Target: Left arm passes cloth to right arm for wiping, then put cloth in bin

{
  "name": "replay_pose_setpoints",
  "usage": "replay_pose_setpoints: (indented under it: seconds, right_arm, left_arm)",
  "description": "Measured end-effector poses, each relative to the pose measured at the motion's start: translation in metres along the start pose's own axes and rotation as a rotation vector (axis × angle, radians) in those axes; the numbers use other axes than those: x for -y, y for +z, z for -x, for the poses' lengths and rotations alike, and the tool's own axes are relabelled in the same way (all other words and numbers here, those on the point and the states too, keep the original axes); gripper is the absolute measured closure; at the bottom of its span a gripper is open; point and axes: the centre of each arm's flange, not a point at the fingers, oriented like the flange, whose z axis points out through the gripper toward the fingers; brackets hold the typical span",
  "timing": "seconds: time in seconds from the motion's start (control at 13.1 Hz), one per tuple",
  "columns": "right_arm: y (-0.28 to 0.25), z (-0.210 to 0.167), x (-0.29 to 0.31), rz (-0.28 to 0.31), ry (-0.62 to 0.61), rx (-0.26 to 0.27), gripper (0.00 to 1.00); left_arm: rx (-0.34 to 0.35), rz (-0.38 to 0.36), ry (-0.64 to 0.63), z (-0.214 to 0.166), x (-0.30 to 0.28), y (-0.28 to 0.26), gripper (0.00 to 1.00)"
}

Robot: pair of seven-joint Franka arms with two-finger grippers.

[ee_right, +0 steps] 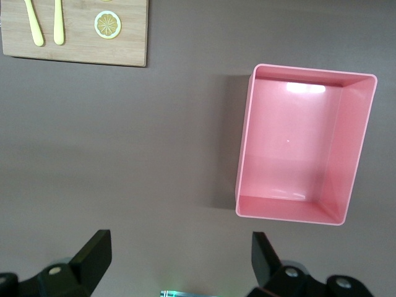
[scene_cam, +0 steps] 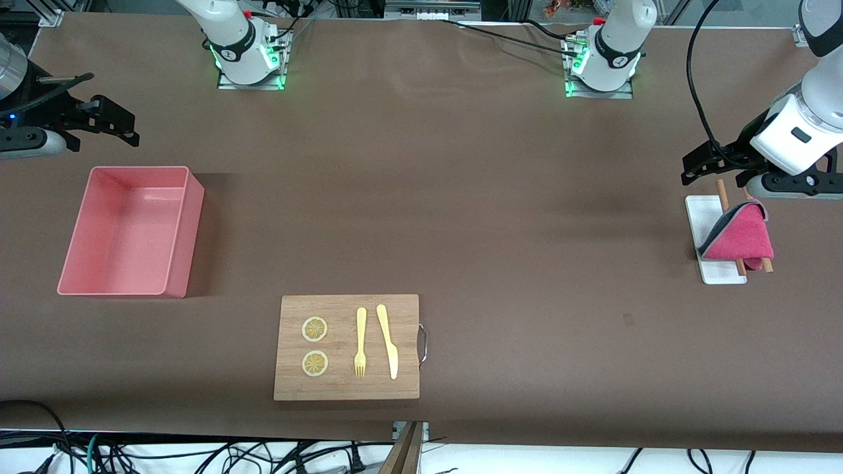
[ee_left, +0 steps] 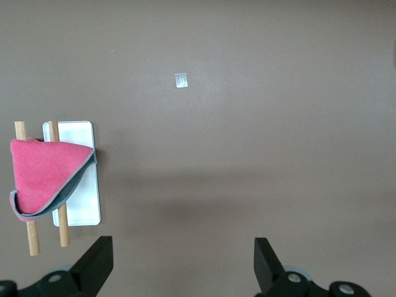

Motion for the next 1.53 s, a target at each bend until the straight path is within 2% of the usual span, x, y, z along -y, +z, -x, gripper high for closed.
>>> replay_pose_setpoints:
  seconds: [0.31,1.3,1.53]
  right_arm:
    - [0.000,0.000,0.001,0.000,-0.001,0.000,0.00]
    - [0.000,0.000,0.001,0.000,-0.002,0.002,0.00]
    - [0.000,0.000,0.001,0.000,-0.003,0.002,0.00]
  left_arm:
    - [0.026,-0.001,-0.004,0.002,0.002,0.004,0.00]
    - [0.030,-0.001,-0.008,0.002,0.006,0.005,0.00]
    - [0.074,-0.003,0.096,0.004,0.008,0.014,0.00]
